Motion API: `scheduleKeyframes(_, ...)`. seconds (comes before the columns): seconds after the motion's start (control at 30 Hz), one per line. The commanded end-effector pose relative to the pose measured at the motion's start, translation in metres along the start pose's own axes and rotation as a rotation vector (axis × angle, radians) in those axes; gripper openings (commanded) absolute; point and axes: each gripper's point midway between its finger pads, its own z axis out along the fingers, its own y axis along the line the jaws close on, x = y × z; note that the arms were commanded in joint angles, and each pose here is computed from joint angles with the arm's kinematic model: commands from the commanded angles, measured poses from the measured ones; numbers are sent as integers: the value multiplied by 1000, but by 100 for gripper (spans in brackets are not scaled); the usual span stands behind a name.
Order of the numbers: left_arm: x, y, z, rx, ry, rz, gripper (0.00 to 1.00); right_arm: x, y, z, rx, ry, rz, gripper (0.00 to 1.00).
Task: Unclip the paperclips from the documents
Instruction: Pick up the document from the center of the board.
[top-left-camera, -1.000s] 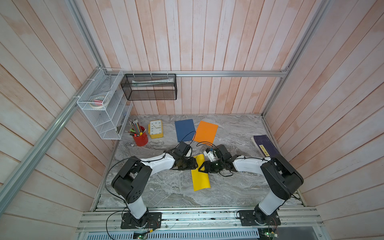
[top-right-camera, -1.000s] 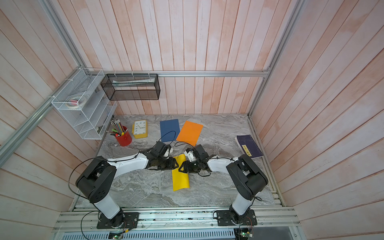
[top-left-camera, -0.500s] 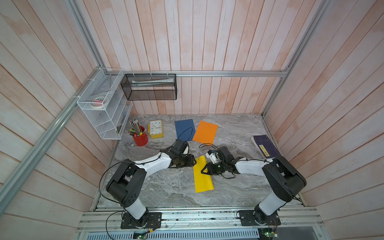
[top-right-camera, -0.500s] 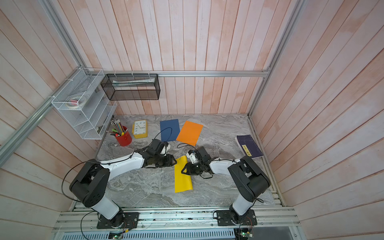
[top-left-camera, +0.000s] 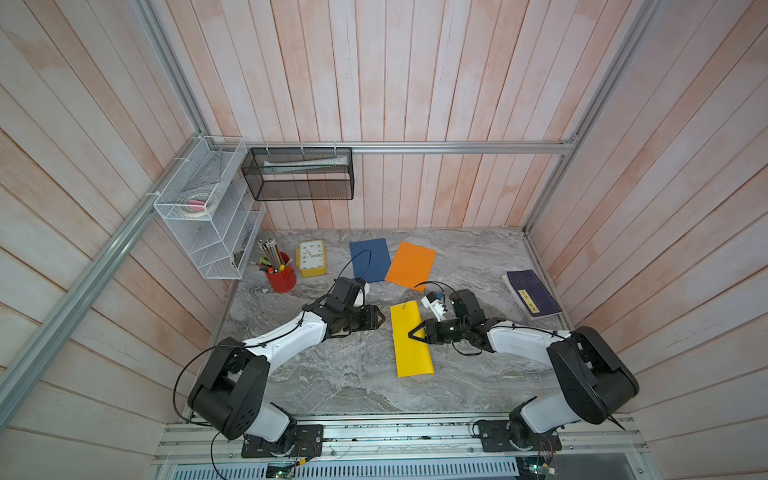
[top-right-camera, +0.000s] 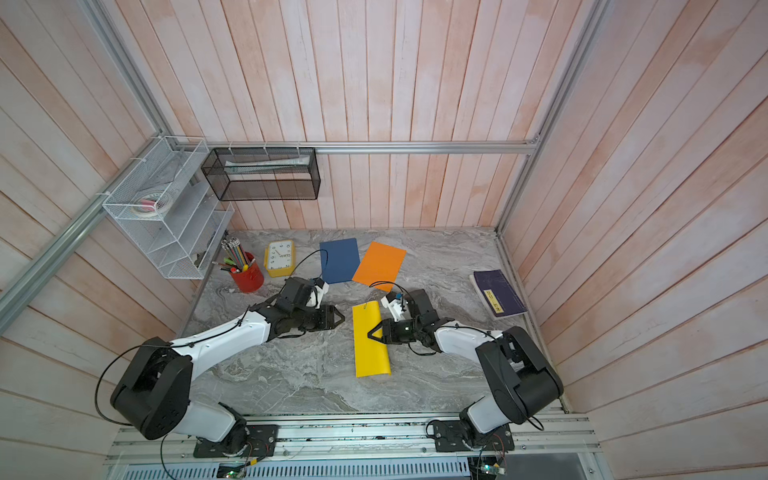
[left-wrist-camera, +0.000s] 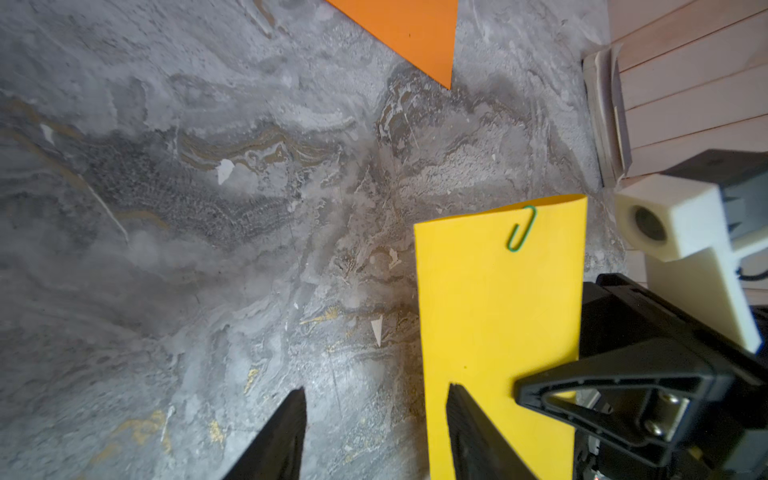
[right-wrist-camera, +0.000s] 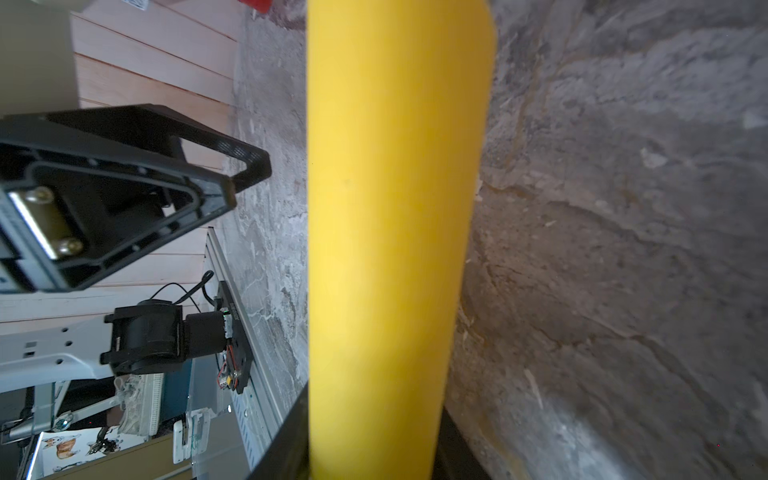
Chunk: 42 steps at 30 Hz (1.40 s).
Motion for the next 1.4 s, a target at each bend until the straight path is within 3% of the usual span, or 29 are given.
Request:
scheduleKeyframes(0.0, -14, -17, -11, 80, -69, 45, 58, -2, 22, -16, -113, -32, -44, 36)
scheduleKeyframes(0.33, -26, -58, -23, 289, -110, 103, 60, 1, 58, -37, -260, -57, -113, 36)
scheduleKeyframes(0.67, -31, -82, -31, 414, -122, 118, 60, -5, 71, -34, -315, -62, -127, 36)
scheduleKeyframes(1.37, -18, -95, -29, 476, -80, 136, 37, -11, 61, -16, -288, -31, -99, 34)
